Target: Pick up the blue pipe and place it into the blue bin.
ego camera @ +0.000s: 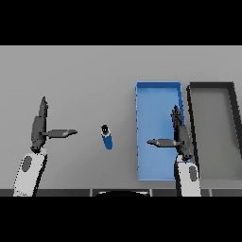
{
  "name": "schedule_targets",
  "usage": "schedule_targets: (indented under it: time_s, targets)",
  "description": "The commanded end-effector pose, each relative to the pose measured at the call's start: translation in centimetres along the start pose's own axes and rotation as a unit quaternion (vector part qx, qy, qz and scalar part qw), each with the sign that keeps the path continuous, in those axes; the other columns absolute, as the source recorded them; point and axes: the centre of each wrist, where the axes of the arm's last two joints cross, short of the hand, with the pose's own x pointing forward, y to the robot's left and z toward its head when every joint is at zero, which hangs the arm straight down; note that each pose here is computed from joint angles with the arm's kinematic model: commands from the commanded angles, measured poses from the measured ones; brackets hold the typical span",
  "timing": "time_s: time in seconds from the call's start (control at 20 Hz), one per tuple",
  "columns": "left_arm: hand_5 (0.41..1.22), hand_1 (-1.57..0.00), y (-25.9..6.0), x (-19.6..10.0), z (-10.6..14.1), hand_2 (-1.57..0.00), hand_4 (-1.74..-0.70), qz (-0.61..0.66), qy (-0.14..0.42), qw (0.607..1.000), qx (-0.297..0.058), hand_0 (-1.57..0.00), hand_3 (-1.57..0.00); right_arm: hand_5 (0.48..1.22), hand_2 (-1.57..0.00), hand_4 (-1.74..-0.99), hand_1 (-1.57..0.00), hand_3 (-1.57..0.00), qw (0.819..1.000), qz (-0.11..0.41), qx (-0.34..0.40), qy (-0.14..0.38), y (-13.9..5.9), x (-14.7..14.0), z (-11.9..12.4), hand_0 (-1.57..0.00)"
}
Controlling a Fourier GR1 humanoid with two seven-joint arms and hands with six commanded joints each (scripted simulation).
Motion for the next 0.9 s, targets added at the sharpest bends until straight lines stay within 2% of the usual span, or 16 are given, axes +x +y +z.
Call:
schedule_targets:
  time_s: [0.0, 0.25, 0.3, 0.35, 0.4, 0.5, 0.75, 0.85]
  targets:
    - [0.591, 0.00, 0.0, 0.0, 0.0, 0.00, -1.07, 0.000, -0.002, 1.000, 0.001, 0.00, 0.00, 0.617, 0.00, -1.225, 0.00, 0.00, 1.000, 0.000, 0.000, 0.000, 0.1, 0.0, 0.0, 0.00]
    - [0.591, 0.00, 0.4, -0.1, -0.1, 0.00, -1.07, 0.000, -0.001, 1.000, 0.003, 0.00, 0.00, 0.617, 0.00, -1.225, 0.00, 0.00, 1.000, -0.001, 0.000, 0.002, 0.7, 0.1, -0.3, 0.00]
    - [0.591, 0.00, 1.6, 0.4, 0.0, 0.00, -1.07, -0.035, -0.022, 0.996, -0.078, 0.00, 0.00, 0.617, 0.00, -1.225, 0.00, 0.00, 0.998, 0.044, 0.033, -0.028, 0.2, 0.3, 0.5, 0.00]
    - [0.590, 0.00, 3.0, 0.7, 0.1, 0.00, -1.07, -0.056, -0.031, 0.990, -0.127, 0.00, 0.00, 0.618, 0.00, -1.224, 0.00, 0.00, 0.995, 0.073, 0.052, -0.045, 0.0, 0.5, 1.3, 0.00]
    - [0.589, 0.00, 3.8, 0.6, 0.1, 0.00, -1.07, -0.067, -0.030, 0.985, -0.158, 0.00, 0.00, 0.618, 0.00, -1.225, 0.00, 0.00, 0.993, 0.090, 0.062, -0.047, 0.0, 0.6, 1.7, 0.00]
    - [0.588, 0.00, 4.0, 0.9, 0.1, 0.00, -1.08, -0.070, -0.029, 0.978, -0.193, 0.00, 0.00, 0.620, 0.00, -1.223, 0.00, 0.00, 0.990, 0.111, 0.070, -0.047, 0.0, 0.9, 2.3, 0.00]
    - [0.605, 0.00, 4.3, 1.3, 0.1, 0.00, -1.09, -0.069, -0.038, 0.971, -0.225, 0.00, 0.00, 0.597, 0.00, -1.185, 0.00, 0.00, 0.988, 0.137, 0.060, -0.028, 0.1, 1.2, 2.4, 0.00]
    - [0.583, 0.00, 3.8, 1.5, 1.0, 0.00, -1.10, -0.063, -0.044, 0.960, -0.268, 0.00, 0.00, 0.600, 0.00, -1.187, 0.00, 0.00, 0.987, 0.142, 0.062, -0.038, -0.1, 1.3, 2.4, 0.00]
